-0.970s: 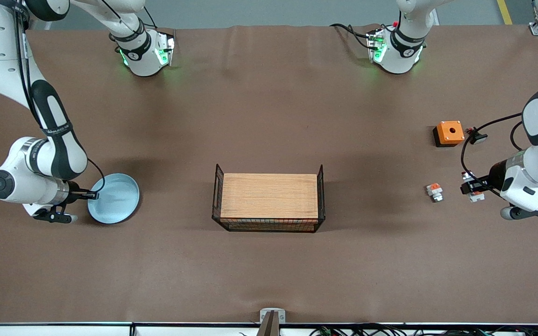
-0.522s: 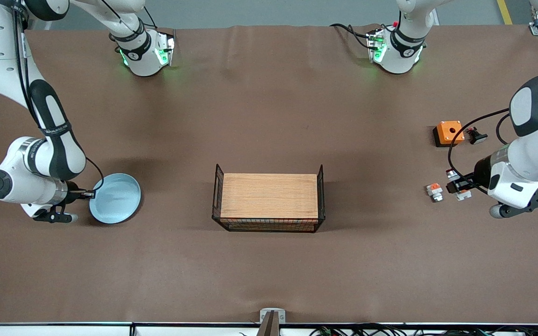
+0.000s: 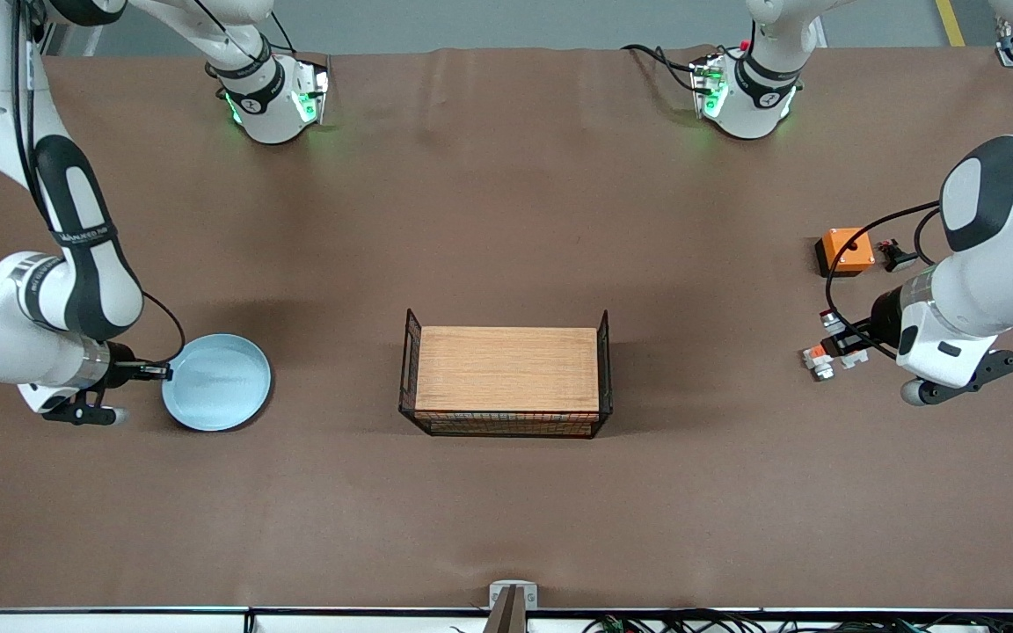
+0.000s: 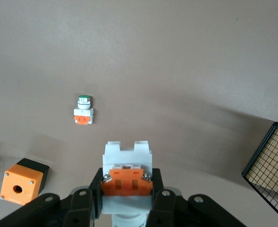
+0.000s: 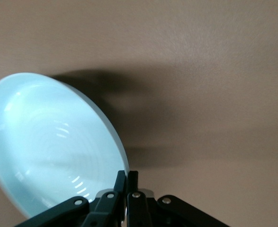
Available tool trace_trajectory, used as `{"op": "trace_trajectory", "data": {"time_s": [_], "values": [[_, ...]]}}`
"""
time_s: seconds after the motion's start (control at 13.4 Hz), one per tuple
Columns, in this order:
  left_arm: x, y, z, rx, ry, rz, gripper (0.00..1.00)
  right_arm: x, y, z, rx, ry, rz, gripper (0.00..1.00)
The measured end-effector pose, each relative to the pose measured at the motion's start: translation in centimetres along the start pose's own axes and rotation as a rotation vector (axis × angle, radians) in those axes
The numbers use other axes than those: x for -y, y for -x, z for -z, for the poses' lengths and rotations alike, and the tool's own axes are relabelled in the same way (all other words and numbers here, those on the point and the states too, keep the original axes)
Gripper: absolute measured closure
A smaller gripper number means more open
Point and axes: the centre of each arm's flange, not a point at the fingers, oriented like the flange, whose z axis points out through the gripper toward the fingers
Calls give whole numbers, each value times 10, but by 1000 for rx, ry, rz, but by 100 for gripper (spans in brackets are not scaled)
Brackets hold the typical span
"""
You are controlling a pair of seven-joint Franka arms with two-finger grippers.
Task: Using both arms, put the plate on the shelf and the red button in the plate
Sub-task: 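Carry the plate onto the wooden tray with the right gripper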
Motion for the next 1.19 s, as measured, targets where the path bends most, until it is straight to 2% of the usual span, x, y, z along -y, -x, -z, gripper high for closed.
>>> {"op": "trace_trajectory", "data": {"time_s": [0.15, 0.45, 0.82, 0.97, 1.19], "values": [[0, 0, 1, -1, 0, 0, 59, 13, 8, 34, 21, -8, -7, 96], [-5, 2, -1, -10, -20, -23, 59, 73, 49, 132, 88, -6, -148, 96], [-27, 7, -11, -24, -28, -68, 59, 195, 128, 240, 158, 62, -399, 96], [-26, 6, -12, -25, -28, -68, 59, 262, 155, 262, 162, 92, -528, 96], [-26, 5, -12, -28, -26, -74, 59, 375, 205, 284, 143, 61, -730, 97]]}}
